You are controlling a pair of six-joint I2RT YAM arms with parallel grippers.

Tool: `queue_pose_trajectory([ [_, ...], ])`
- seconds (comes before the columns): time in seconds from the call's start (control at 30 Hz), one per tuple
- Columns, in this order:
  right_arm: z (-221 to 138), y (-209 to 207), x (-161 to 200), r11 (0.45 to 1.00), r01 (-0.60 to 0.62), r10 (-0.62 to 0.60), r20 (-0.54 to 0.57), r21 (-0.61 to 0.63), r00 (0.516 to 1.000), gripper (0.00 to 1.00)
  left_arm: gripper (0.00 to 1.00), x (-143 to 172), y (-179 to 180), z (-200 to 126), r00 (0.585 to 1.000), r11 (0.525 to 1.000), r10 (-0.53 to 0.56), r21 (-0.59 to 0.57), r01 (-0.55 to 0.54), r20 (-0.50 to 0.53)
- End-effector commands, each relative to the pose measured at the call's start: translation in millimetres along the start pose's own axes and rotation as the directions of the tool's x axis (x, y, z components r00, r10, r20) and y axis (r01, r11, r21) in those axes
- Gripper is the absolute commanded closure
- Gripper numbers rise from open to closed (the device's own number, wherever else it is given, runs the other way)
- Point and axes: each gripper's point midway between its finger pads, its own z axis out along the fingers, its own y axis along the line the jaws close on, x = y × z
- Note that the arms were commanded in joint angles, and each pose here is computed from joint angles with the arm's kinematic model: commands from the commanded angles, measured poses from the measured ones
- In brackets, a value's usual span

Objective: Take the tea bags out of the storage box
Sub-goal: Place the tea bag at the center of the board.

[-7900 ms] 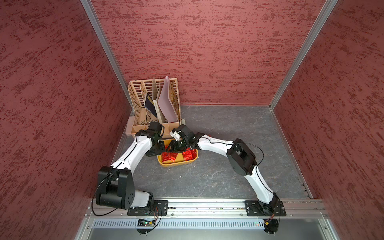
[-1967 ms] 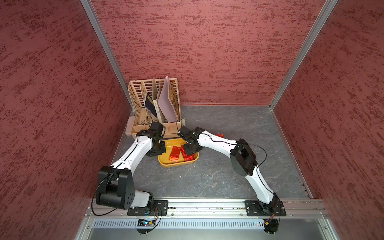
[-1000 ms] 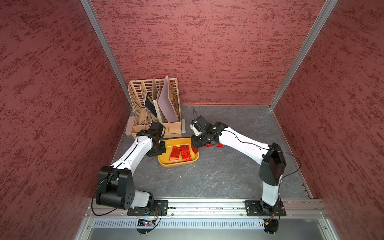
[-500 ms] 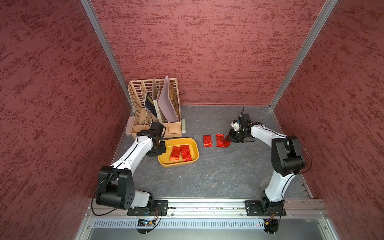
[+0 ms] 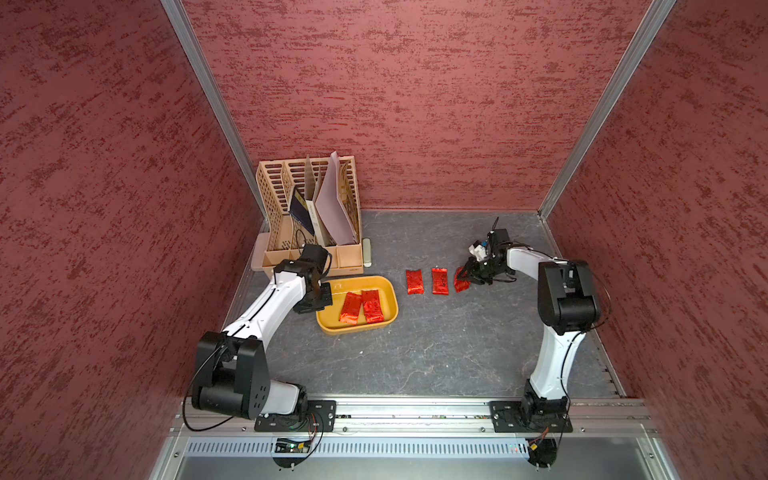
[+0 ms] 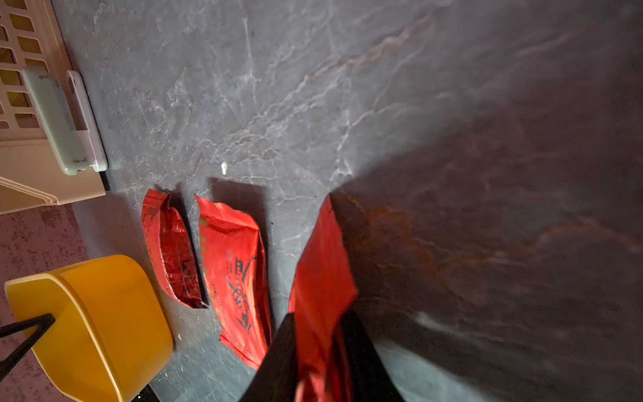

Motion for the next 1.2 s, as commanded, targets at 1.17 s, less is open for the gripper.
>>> queue_pose_trajectory([
  [1.17, -27, -41, -5, 0.977, -0.063, 0.042, 0.106, 0.204, 0.993, 0.38, 1.00, -1, 2, 2, 1.000, 1.000, -0.003, -0.019, 0.003, 0.002],
])
